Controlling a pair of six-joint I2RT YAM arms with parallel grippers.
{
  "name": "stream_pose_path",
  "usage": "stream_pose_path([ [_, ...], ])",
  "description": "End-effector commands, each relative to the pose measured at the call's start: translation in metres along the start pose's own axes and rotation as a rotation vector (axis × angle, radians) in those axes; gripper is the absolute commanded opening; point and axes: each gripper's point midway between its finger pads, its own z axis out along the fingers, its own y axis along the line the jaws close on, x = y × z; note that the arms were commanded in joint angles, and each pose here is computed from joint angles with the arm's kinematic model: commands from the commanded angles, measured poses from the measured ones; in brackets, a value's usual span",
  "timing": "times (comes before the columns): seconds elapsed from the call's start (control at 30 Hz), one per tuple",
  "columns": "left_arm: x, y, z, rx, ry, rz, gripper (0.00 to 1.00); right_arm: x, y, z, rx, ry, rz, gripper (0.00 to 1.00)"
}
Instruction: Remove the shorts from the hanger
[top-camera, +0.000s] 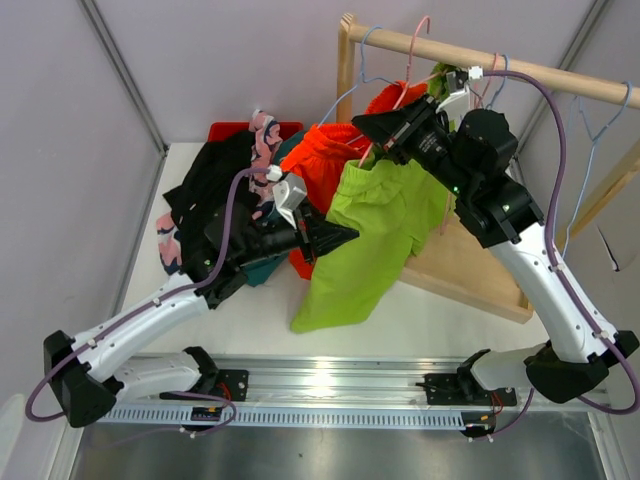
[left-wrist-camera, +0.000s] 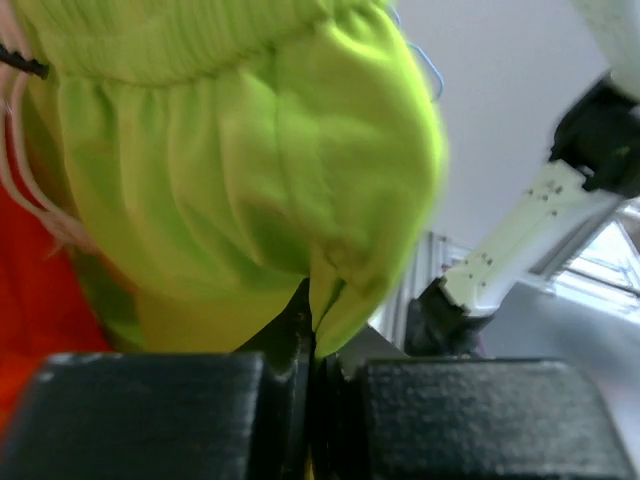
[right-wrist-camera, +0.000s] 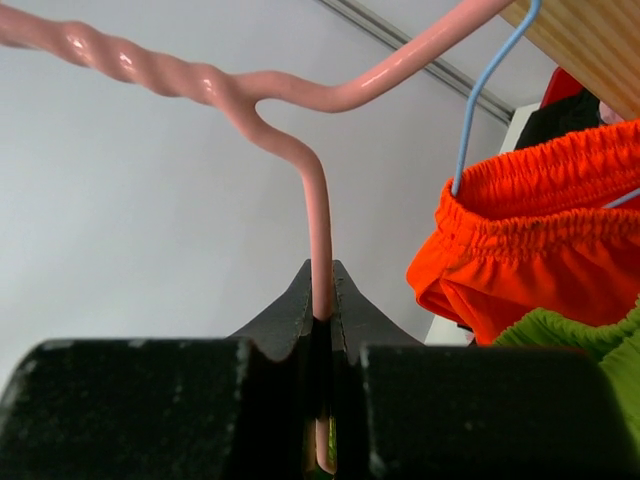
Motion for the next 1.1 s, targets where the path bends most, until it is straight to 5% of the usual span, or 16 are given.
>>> stream_pose_path([
  [0.0,-0.013,0.005,0.007,-0.053,-0.083,0.031,0.0,-0.03,0.053,-0.03,-0.179,-0.094,0.001,0.0],
  [0.13,0.002,-0.014,0.004,-0.058,-0.075,0.047,0.0,-0.041,0.054,-0.035,-0.194,-0.101,0.013,0.0],
  [0.4,0.128,-0.088,-0.032,-0.043,0.115,-0.04,0.0,-0.074,0.045,-0.041,-0.205,-0.131,0.051,0.0],
  [0.6,0.162,-0.105,-0.042,-0.078,0.171,-0.086,0.0,-0.081,0.044,-0.05,-0.218,-0.147,0.073,0.0],
  [1.07,0.038,0.007,0.026,-0.587,0.074,0.168,0.0,0.01,0.117,-0.081,-0.436,0.144,0.435,0.0],
])
